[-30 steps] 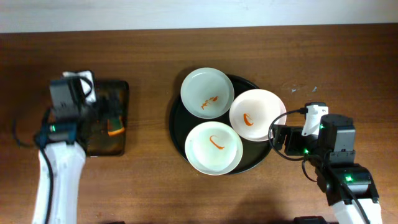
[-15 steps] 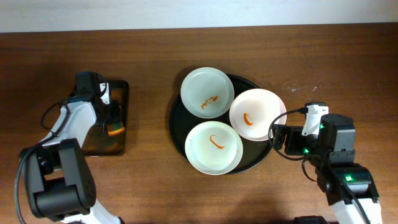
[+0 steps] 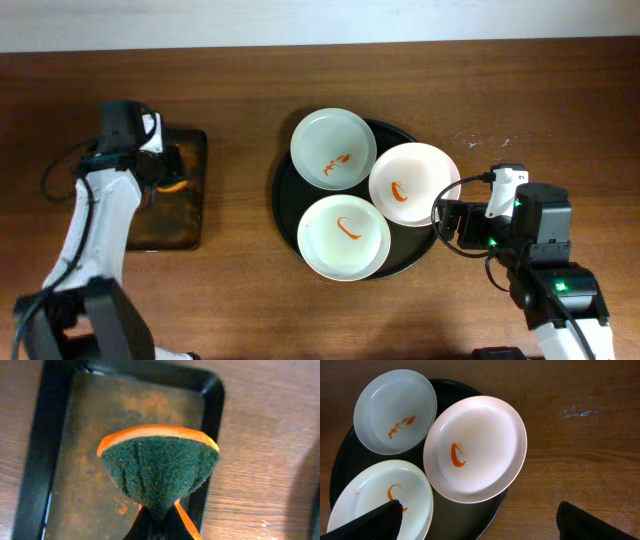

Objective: Clean dirty plates on tray and stack at the side

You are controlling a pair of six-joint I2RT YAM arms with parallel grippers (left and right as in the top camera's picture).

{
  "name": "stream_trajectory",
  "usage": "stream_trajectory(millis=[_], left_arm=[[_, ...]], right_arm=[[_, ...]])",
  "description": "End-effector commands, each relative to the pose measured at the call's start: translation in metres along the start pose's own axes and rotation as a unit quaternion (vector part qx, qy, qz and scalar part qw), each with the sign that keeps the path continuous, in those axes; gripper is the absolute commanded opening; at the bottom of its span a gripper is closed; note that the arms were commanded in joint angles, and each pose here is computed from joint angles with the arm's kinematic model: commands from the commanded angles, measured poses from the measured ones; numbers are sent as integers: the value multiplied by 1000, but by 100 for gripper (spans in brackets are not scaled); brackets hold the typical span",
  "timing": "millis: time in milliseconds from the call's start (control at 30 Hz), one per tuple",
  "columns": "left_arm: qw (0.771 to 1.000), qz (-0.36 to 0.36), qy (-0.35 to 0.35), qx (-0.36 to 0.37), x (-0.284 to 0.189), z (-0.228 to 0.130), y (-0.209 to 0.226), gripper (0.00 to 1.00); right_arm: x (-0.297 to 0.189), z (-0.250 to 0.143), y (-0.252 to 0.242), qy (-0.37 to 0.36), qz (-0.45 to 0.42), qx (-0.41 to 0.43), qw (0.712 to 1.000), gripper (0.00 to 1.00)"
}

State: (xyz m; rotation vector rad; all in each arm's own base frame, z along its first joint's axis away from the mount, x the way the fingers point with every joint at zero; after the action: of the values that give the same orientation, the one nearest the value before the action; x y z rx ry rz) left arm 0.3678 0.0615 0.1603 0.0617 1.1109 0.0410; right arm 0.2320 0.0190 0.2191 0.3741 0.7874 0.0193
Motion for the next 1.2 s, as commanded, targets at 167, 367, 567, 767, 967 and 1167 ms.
stream_trajectory(millis=[167,367,567,767,967,1167], left_arm=[[999,-38,-13,26,-19,2,-8,1],[949,-256,-80,164,-37,17,-117,1],[881,-330,-114,319,-66,-3,-251,1],[855,-370,-53,360,-41,-44,-318,1],[850,-380,-1,365,-22,-72,-344,1],[888,-349,34,297,-16,-74,-339,1]], right_arm=[[-4,5,1,-7,-2,1,1000,99],[9,-24,14,112,71,47,990,93],[70,-68,17,310,107,113,938,70],[106,-93,31,360,87,106,923,46],[120,-105,24,383,60,133,912,35],[122,-104,26,380,59,147,911,37]])
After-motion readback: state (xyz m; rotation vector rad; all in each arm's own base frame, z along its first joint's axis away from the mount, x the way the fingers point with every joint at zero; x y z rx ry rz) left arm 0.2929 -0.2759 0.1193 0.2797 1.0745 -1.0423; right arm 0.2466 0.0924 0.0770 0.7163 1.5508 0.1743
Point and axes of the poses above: each gripper's point midway between its finger pads, its own x axis out along the fingers, its own y axis along the line the jaws close on, z = x × y, the point moved 6 cm from there along -x, back along the fingers, and after that the axes turned 11 degrees about x, right-handed, at the moved point
